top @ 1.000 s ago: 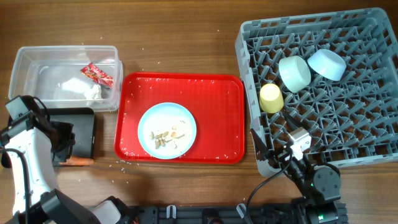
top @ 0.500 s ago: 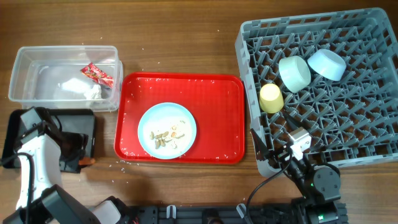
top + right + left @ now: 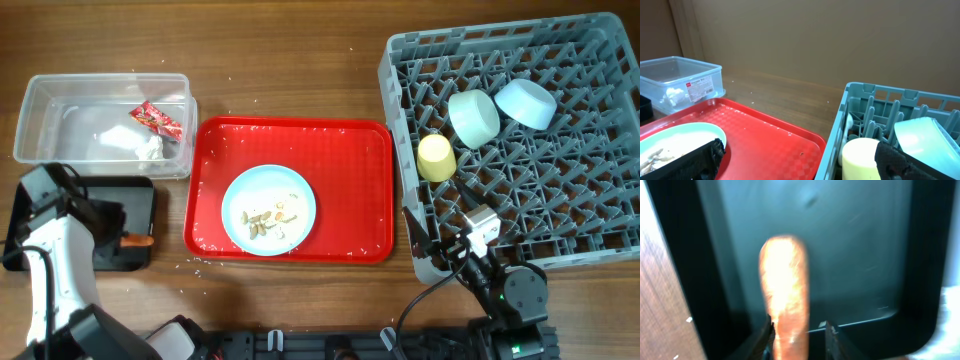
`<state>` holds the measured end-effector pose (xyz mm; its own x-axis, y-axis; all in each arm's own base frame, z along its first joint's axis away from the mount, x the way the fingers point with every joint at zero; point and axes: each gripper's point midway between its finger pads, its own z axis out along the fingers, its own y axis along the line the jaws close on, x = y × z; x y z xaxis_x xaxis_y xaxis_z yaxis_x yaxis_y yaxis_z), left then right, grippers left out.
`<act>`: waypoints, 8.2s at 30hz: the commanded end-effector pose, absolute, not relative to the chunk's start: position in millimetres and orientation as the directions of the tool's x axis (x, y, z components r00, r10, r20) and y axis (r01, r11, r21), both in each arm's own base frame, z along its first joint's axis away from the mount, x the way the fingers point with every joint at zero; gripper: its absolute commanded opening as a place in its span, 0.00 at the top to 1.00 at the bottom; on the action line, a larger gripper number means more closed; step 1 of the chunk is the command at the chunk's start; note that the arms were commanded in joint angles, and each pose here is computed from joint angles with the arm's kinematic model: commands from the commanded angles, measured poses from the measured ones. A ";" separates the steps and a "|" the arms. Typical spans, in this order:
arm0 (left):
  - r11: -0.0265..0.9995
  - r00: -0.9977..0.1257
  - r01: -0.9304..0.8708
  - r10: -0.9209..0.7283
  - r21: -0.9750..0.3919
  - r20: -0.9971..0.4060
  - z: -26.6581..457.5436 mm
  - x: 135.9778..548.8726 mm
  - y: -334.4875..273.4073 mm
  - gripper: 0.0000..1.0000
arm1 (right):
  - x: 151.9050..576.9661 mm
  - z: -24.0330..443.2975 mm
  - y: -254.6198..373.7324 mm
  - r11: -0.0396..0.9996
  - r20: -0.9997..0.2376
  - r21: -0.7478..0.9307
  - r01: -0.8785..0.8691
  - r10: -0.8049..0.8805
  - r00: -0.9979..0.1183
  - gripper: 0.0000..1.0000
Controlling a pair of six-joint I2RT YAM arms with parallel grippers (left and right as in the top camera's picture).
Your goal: Sort waste into correct bins and load items into the dishwasher rack
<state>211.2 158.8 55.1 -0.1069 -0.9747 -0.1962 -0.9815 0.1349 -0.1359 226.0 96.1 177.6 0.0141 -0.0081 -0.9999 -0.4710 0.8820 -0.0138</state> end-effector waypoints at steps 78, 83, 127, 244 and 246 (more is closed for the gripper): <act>0.960 -0.909 0.250 0.278 0.129 -0.311 31.2 296.2 -229.9 0.56 | 226.4 178.1 94.8 0.885 -1.000 -0.001 -0.466 0.005 0.011 0.00; 0.966 -0.936 0.207 0.241 0.153 -0.255 21.6 282.2 -215.8 0.61 | 226.4 178.1 94.8 0.885 -1.000 -0.001 -0.466 0.005 0.011 0.00; 0.903 -0.882 0.301 0.386 0.305 -0.270 81.0 295.3 -198.8 0.96 | 226.4 178.1 94.8 0.885 -1.000 -0.001 -0.466 0.005 0.011 0.00; 0.930 -0.535 -0.102 -0.351 -0.354 -0.768 280.4 290.3 -58.8 0.00 | 226.7 177.0 94.9 0.885 -1.000 0.000 -0.466 0.004 0.006 0.00; 0.940 -0.415 0.068 -0.277 -0.333 -0.867 290.2 288.2 -58.7 0.00 | 226.7 177.0 94.9 0.885 -1.000 0.000 -0.466 0.004 0.006 0.00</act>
